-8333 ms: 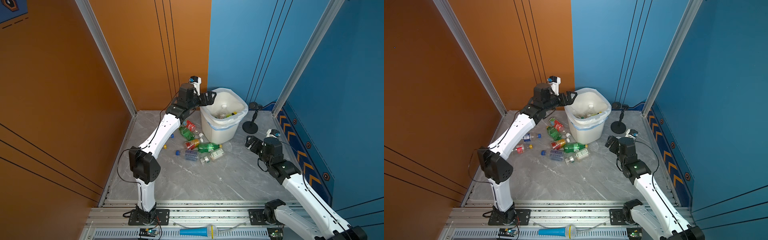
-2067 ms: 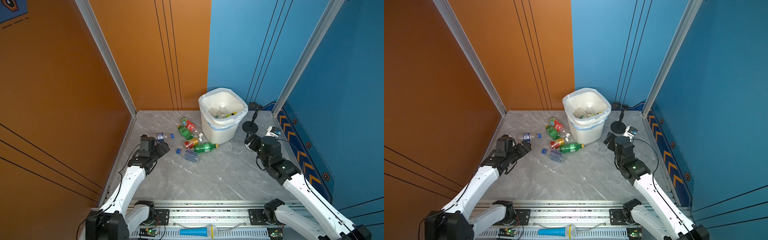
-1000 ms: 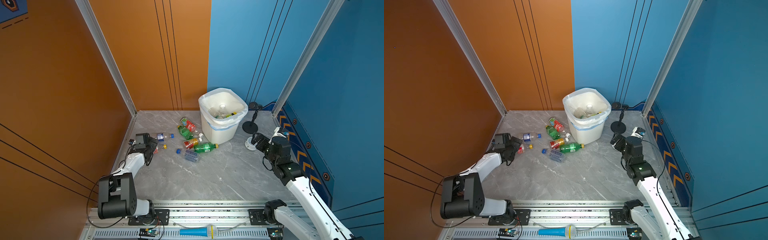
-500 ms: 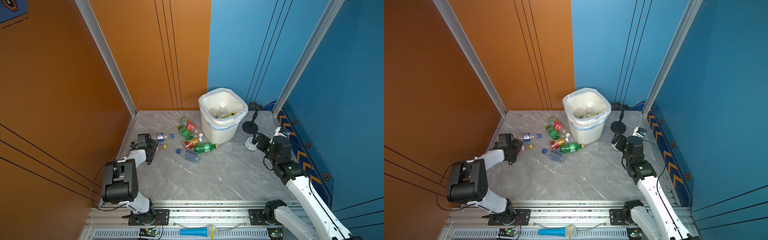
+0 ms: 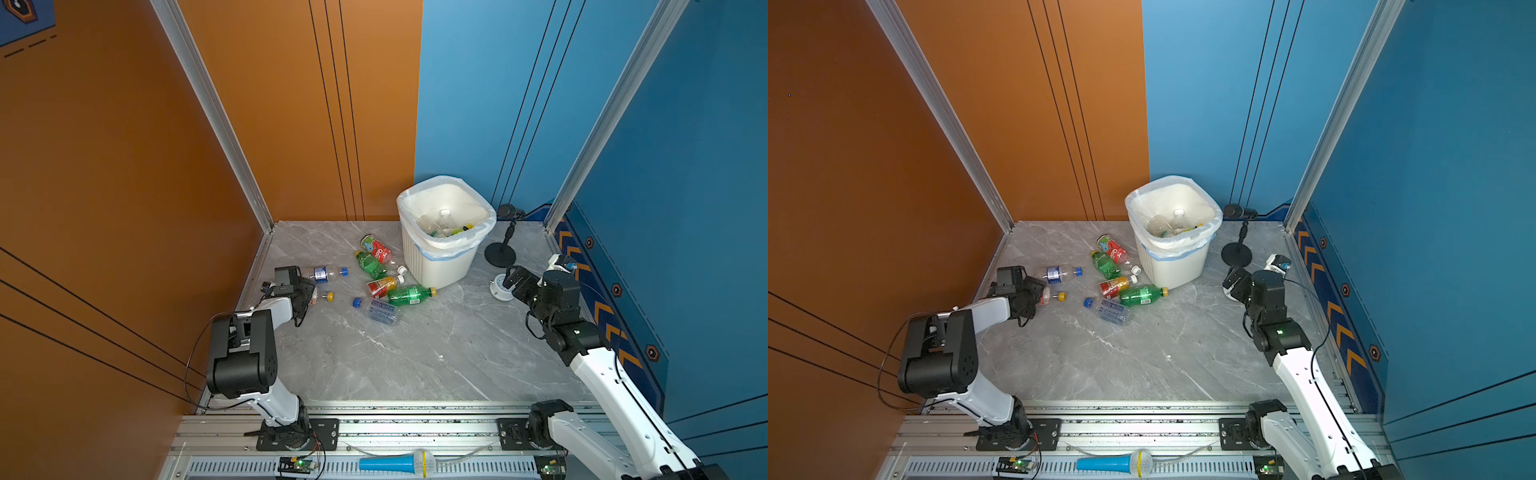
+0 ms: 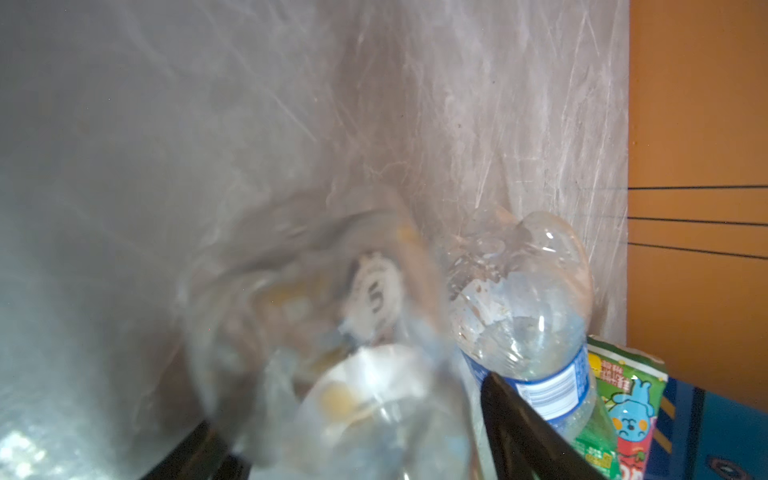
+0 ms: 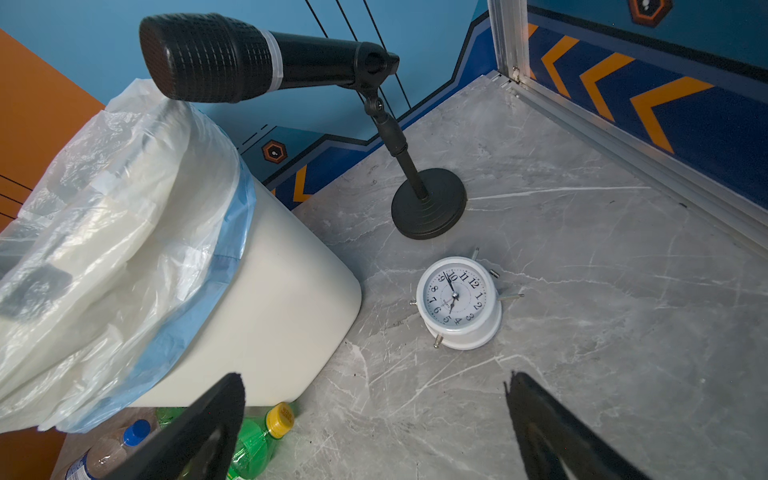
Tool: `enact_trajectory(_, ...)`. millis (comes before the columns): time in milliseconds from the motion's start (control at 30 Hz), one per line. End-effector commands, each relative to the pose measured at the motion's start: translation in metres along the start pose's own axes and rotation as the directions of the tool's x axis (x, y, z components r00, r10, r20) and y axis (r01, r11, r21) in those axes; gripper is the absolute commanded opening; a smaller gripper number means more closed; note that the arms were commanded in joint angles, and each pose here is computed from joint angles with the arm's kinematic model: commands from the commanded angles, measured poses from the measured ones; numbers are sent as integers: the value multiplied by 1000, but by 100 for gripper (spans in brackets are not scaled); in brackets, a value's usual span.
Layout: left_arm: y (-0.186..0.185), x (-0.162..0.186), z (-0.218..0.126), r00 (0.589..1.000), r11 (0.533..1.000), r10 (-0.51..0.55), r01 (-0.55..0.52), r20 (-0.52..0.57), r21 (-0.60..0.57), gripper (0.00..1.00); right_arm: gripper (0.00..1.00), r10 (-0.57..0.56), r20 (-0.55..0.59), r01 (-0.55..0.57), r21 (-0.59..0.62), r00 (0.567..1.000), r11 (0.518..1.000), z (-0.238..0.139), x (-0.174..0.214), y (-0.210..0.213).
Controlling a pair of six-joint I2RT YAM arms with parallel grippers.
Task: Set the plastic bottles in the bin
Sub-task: 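Lift the red-labelled bottle with the left gripper and drop it into the bin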
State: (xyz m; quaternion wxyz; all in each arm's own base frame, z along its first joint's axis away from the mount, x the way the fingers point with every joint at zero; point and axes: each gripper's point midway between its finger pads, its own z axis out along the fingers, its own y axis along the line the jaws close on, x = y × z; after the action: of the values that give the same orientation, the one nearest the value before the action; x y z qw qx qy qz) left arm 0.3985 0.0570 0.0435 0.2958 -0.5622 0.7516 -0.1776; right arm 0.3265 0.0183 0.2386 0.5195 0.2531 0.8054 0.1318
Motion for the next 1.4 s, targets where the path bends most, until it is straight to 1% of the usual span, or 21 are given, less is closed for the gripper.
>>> enact_trajectory(0,15,10,6,999,1000,-15,14,-49,-20,72,100,7,8,-6,-23,1000,1000,2,-3,4)
enact_trajectory(233,19,17,-4,997,1000,-16,16,-71,-1,68,100,10,7,-10,-21,1000,1000,4,-3,4)
enact_trajectory(400,5,18,-23,997,998,-14,20,-81,64,65,100,17,13,-17,-25,1000,1000,2,-4,4)
enact_trajectory(467,-5,18,-36,997,994,-4,12,-75,105,64,100,19,13,-18,-26,1000,1000,1,-4,4)
enact_trajectory(600,-28,17,-76,999,981,33,-24,-42,192,63,100,27,18,-26,-31,999,999,-1,-5,5)
enact_trajectory(667,-41,18,-98,998,969,69,-66,-4,240,63,100,30,19,-30,-32,999,999,-2,-5,5)
enact_trajectory(733,-62,21,-126,990,942,118,-136,75,306,63,100,33,18,-32,-32,999,999,-2,-4,4)
enact_trajectory(867,-116,36,-181,943,852,263,-326,203,410,63,100,37,12,-37,-36,999,999,-2,-3,5)
enact_trajectory(967,-162,48,-220,902,755,320,-427,289,498,62,100,40,8,-40,-42,999,998,-4,-3,5)
enact_trajectory(1033,-195,61,-243,880,675,345,-475,327,565,61,100,39,10,-38,-43,999,998,-7,-3,5)
enact_trajectory(1100,-225,76,-260,850,597,383,-526,361,605,60,100,40,12,-40,-40,999,998,-10,-2,3)
enact_trajectory(1133,-246,82,-277,834,545,392,-550,387,633,60,100,41,16,-40,-41,999,998,-11,-3,2)
enact_trajectory(1167,-260,90,-285,819,504,409,-571,403,648,60,100,43,17,-42,-41,999,998,-12,-2,2)
enact_trajectory(1200,-276,100,-293,797,458,432,-598,423,658,60,100,46,19,-45,-44,999,998,-14,-3,2)
enact_trajectory(1300,-319,128,-307,749,341,477,-640,461,688,60,100,50,22,-49,-45,998,998,-17,-2,0)
enact_trajectory(1333,-333,136,-310,737,305,487,-647,469,699,60,100,51,23,-50,-44,998,998,-18,-2,0)
enact_trajectory(1367,-344,144,-310,726,278,498,-651,474,706,60,100,51,21,-50,-44,998,998,-19,-1,-1)
